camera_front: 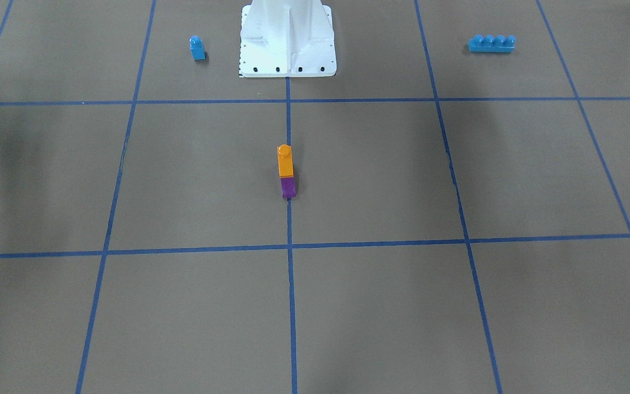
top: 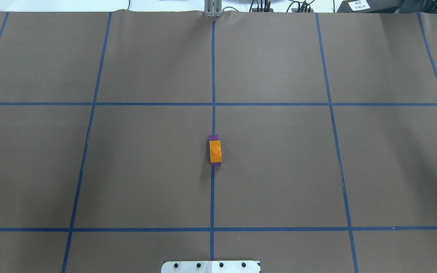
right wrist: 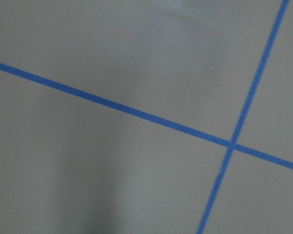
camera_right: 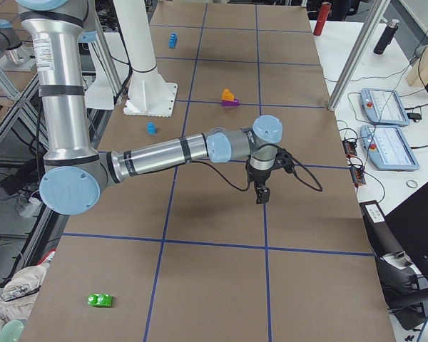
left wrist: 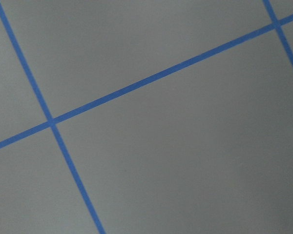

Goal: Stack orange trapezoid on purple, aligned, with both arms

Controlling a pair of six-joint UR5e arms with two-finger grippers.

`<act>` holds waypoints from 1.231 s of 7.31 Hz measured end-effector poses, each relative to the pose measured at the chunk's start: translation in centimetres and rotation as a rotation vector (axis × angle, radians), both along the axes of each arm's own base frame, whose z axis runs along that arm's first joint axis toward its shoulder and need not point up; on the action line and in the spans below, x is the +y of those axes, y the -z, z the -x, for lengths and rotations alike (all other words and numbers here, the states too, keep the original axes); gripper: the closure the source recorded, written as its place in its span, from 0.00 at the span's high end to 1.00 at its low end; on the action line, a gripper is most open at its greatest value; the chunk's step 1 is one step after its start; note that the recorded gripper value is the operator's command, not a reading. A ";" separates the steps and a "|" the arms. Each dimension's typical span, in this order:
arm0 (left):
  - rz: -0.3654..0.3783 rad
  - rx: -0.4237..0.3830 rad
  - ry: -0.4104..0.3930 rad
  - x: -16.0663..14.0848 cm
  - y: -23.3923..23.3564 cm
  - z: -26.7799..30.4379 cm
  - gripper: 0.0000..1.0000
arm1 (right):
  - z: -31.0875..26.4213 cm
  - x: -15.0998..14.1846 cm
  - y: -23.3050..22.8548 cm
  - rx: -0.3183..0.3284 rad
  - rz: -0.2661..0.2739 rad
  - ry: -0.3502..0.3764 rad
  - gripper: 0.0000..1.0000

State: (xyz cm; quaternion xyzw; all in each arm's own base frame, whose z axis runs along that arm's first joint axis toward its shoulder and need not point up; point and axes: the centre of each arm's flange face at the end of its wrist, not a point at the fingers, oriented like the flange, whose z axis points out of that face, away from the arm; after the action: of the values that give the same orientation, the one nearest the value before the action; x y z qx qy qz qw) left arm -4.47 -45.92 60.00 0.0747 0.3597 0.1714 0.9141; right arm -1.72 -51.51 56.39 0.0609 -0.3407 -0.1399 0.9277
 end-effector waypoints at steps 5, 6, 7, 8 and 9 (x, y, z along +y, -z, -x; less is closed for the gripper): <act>0.050 0.038 0.078 3.2 -3.3 3.7 1.00 | -8.2 7.0 -7.9 -0.007 0.074 -0.058 1.00; 0.047 0.060 0.086 3.4 -3.2 4.0 1.00 | -8.3 7.1 -7.8 -0.008 0.074 -0.060 1.00; 0.041 0.071 0.090 3.4 -3.0 4.2 1.00 | -8.3 7.2 -7.8 -0.009 0.075 -0.061 1.00; 0.036 0.076 0.092 3.5 -3.0 4.3 1.00 | -8.3 7.2 -7.8 -0.009 0.074 -0.061 1.00; 0.035 0.075 0.096 3.6 -3.0 4.4 1.00 | -8.3 7.2 -7.9 -0.009 0.075 -0.061 1.00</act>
State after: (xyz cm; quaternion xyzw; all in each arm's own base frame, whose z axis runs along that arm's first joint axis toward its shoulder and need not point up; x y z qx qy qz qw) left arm -8.82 -42.33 62.98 0.0821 0.3926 0.1182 0.9084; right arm 6.57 -44.28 64.24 0.0372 -0.3478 -0.0984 0.9316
